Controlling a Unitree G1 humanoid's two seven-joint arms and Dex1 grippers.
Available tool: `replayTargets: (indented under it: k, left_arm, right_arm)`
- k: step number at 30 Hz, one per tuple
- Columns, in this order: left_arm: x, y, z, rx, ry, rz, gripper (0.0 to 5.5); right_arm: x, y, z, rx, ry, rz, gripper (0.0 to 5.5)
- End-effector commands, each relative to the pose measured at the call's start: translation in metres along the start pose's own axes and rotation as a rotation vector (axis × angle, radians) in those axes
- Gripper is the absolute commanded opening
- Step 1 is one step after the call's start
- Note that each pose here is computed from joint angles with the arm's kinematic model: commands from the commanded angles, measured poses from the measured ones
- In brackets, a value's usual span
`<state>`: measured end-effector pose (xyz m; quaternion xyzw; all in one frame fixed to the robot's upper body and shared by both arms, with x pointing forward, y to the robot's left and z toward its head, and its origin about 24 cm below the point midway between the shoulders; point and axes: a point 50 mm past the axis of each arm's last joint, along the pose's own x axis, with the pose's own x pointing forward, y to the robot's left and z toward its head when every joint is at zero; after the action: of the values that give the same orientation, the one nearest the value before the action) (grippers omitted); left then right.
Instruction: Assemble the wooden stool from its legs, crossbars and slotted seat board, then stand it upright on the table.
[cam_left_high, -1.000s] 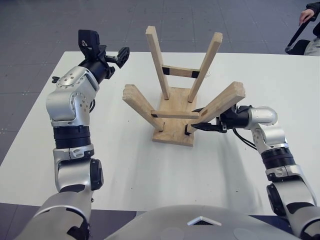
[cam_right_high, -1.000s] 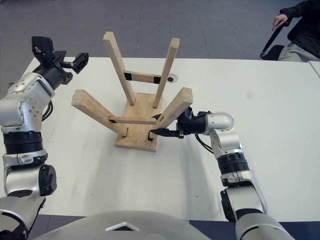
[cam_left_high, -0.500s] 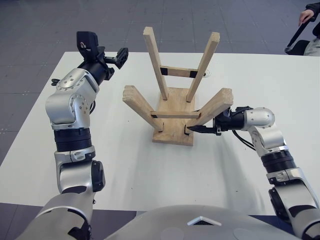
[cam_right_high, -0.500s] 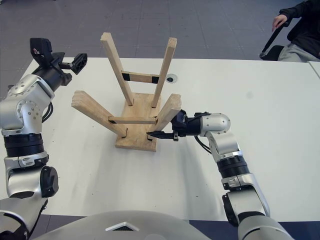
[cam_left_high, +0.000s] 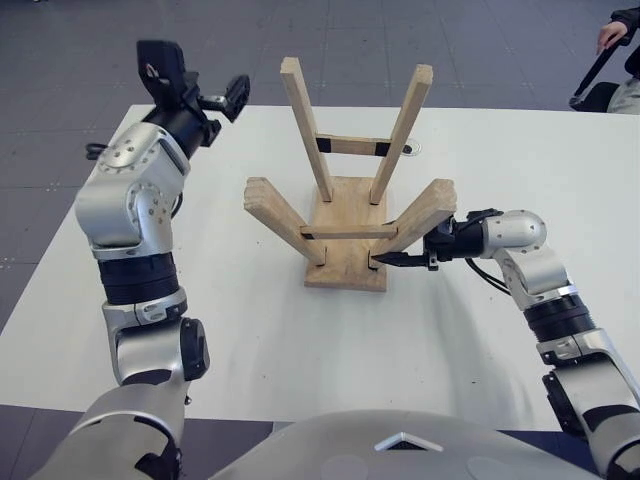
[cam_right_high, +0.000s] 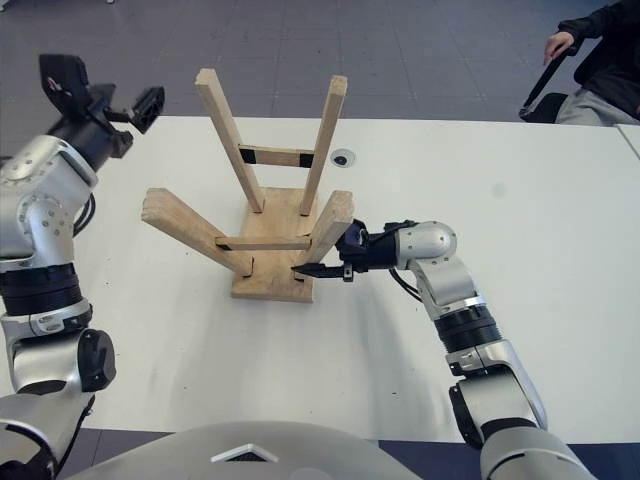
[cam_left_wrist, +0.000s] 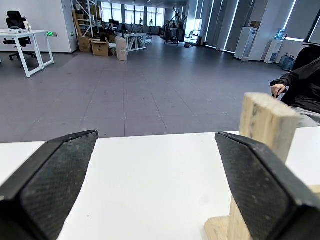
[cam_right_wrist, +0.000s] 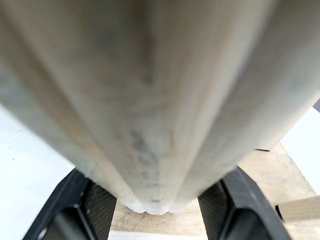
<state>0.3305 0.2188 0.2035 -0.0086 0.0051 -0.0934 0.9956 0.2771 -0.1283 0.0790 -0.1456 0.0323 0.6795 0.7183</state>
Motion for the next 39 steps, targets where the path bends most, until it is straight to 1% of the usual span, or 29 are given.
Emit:
replayTargets:
  k: [1, 3, 5, 6, 8, 9, 11, 13, 14, 16, 18, 19, 22, 24, 25, 28, 29, 31, 32, 34, 35, 36, 37, 39]
  left_arm:
    - [-0.011, -0.019, 0.073, 0.068, -0.208, -0.019, 4.35]
    - [-0.019, -0.042, 0.103, 0.046, -0.293, -0.077, 4.35]
    - [-0.028, -0.075, 0.122, 0.004, -0.322, -0.192, 4.35]
    - [-0.032, -0.087, 0.125, -0.005, -0.316, -0.241, 4.35]
    - [-0.039, -0.112, 0.122, -0.006, -0.259, -0.363, 4.35]
    - [-0.044, -0.122, 0.113, -0.059, -0.205, -0.392, 4.35]
    - [-0.055, -0.148, 0.083, -0.057, -0.099, -0.494, 4.35]
    - [-0.068, -0.169, 0.039, -0.040, 0.042, -0.535, 3.97]
    - [-0.071, -0.168, 0.021, -0.018, 0.115, -0.510, 3.79]
    - [-0.069, -0.146, -0.003, 0.055, 0.249, -0.454, 3.49]
    - [-0.071, -0.141, -0.013, 0.163, 0.289, -0.438, 3.06]
    - [-0.070, -0.141, -0.015, 0.204, 0.280, -0.416, 3.06]
    - [-0.064, -0.138, -0.013, 0.241, 0.224, -0.350, 3.06]
    - [-0.061, -0.140, -0.009, 0.221, 0.177, -0.343, 3.06]
    - [-0.059, -0.142, -0.003, 0.187, 0.127, -0.337, 3.06]
    - [-0.050, -0.140, 0.031, 0.044, -0.113, -0.235, 3.06]
    - [-0.048, -0.138, 0.032, 0.050, -0.115, -0.226, 3.06]
    - [-0.047, -0.140, -0.001, 0.129, 0.061, -0.276, 3.06]
    - [-0.052, -0.144, -0.030, 0.212, 0.214, -0.364, 3.06]
    - [-0.071, -0.150, -0.082, 0.350, 0.481, -0.535, 3.06]
    - [-0.081, -0.151, -0.100, 0.396, 0.576, -0.597, 3.06]
    - [-0.088, -0.151, -0.110, 0.403, 0.627, -0.630, 3.06]
    - [-0.090, -0.150, -0.115, 0.401, 0.644, -0.643, 3.06]
    - [-0.086, -0.147, -0.112, 0.387, 0.622, -0.625, 3.06]
  right_arm:
    - [-0.009, 0.018, -0.054, 0.181, 0.292, -0.037, 2.04]
    - [-0.008, 0.018, -0.060, 0.210, 0.302, -0.069, 2.04]
    - [-0.007, 0.016, -0.065, 0.230, 0.310, -0.096, 2.04]
    - [-0.007, 0.016, -0.067, 0.235, 0.312, -0.104, 2.04]
    - [-0.006, 0.015, -0.069, 0.238, 0.313, -0.113, 2.04]
    - [-0.003, 0.013, -0.068, 0.234, 0.311, -0.106, 2.04]
    - [-0.004, 0.011, -0.067, 0.230, 0.305, -0.121, 2.04]
    - [-0.004, 0.009, -0.067, 0.226, 0.304, -0.125, 2.04]
    - [-0.004, 0.008, -0.067, 0.223, 0.303, -0.124, 2.04]
    - [-0.004, 0.007, -0.066, 0.218, 0.302, -0.124, 2.04]
    - [-0.004, 0.006, -0.066, 0.215, 0.301, -0.124, 2.04]
    - [-0.003, 0.007, -0.066, 0.215, 0.300, -0.123, 2.04]
    - [-0.003, 0.007, -0.066, 0.216, 0.296, -0.124, 2.04]
    - [-0.002, 0.007, -0.066, 0.215, 0.294, -0.127, 2.04]
    - [-0.003, 0.006, -0.066, 0.214, 0.294, -0.129, 2.04]
    - [-0.003, 0.006, -0.066, 0.214, 0.295, -0.131, 2.04]
    - [-0.003, 0.006, -0.066, 0.213, 0.294, -0.131, 2.04]
    - [-0.002, 0.006, -0.066, 0.212, 0.291, -0.132, 2.04]
    - [-0.002, 0.006, -0.066, 0.211, 0.290, -0.132, 2.04]
    - [-0.001, 0.007, -0.065, 0.210, 0.288, -0.128, 2.04]
    - [-0.001, 0.007, -0.065, 0.209, 0.288, -0.125, 2.04]
    - [-0.001, 0.007, -0.065, 0.208, 0.287, -0.123, 2.04]
    - [-0.001, 0.007, -0.064, 0.207, 0.288, -0.121, 2.04]
    - [-0.002, 0.006, -0.064, 0.207, 0.288, -0.124, 2.04]
